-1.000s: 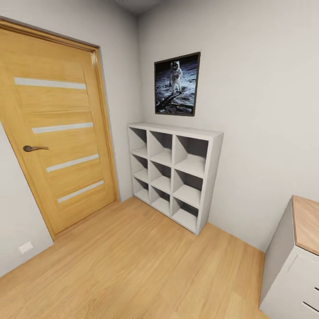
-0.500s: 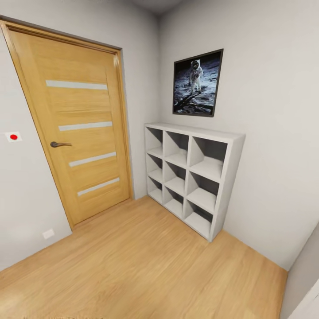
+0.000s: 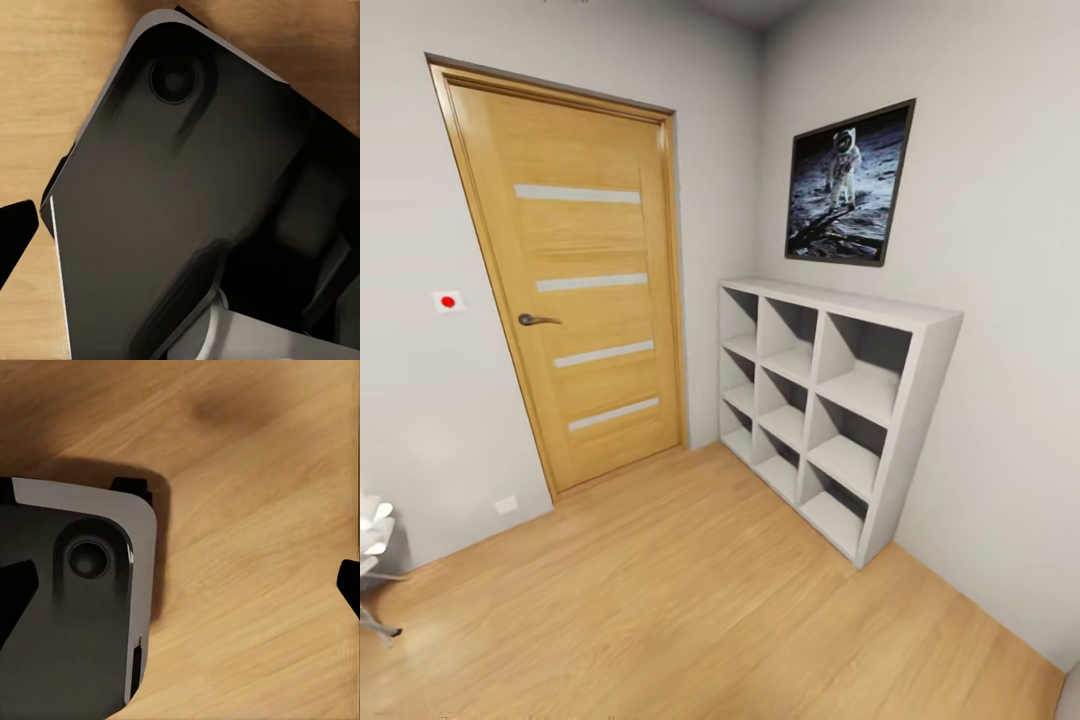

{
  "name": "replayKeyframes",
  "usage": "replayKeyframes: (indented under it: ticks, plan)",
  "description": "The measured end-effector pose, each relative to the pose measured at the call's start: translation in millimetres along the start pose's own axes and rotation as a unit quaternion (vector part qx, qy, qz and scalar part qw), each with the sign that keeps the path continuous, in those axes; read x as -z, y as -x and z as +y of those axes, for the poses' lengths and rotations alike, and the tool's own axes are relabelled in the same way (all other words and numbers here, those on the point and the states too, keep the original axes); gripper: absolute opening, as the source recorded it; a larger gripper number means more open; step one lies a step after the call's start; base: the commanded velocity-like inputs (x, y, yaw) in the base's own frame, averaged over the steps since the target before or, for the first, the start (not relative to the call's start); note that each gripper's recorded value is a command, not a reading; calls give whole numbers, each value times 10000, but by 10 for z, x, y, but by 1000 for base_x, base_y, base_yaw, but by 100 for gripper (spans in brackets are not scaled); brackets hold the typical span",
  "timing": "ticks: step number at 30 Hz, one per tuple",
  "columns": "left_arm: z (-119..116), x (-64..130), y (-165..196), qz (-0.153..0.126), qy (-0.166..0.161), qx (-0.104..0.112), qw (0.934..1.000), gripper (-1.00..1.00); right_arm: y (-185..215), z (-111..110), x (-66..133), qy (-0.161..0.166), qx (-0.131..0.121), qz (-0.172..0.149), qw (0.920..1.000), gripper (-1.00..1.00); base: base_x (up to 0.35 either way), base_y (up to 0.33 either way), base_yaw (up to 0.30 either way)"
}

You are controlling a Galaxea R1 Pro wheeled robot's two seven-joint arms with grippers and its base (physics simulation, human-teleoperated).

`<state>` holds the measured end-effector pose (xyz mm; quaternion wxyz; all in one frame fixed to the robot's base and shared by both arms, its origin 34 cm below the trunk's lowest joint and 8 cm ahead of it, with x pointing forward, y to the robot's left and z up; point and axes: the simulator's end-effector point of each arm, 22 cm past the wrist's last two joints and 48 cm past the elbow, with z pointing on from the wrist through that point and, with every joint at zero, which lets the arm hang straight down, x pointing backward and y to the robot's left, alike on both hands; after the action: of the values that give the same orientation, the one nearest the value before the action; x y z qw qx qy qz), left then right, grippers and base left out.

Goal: Attach the digital camera to the camera tripod in the bedroom.

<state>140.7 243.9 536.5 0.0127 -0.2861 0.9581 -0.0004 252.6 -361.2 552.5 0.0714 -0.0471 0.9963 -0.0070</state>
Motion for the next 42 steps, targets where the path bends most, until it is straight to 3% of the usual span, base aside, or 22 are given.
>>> replayKeyframes:
  ticks: [42]
  plan:
    - [-30, 0, -10, 5, -23, -9, 10000, 100, -4, 4, -1, 2, -22, 6, 10000, 100, 1, -5, 265]
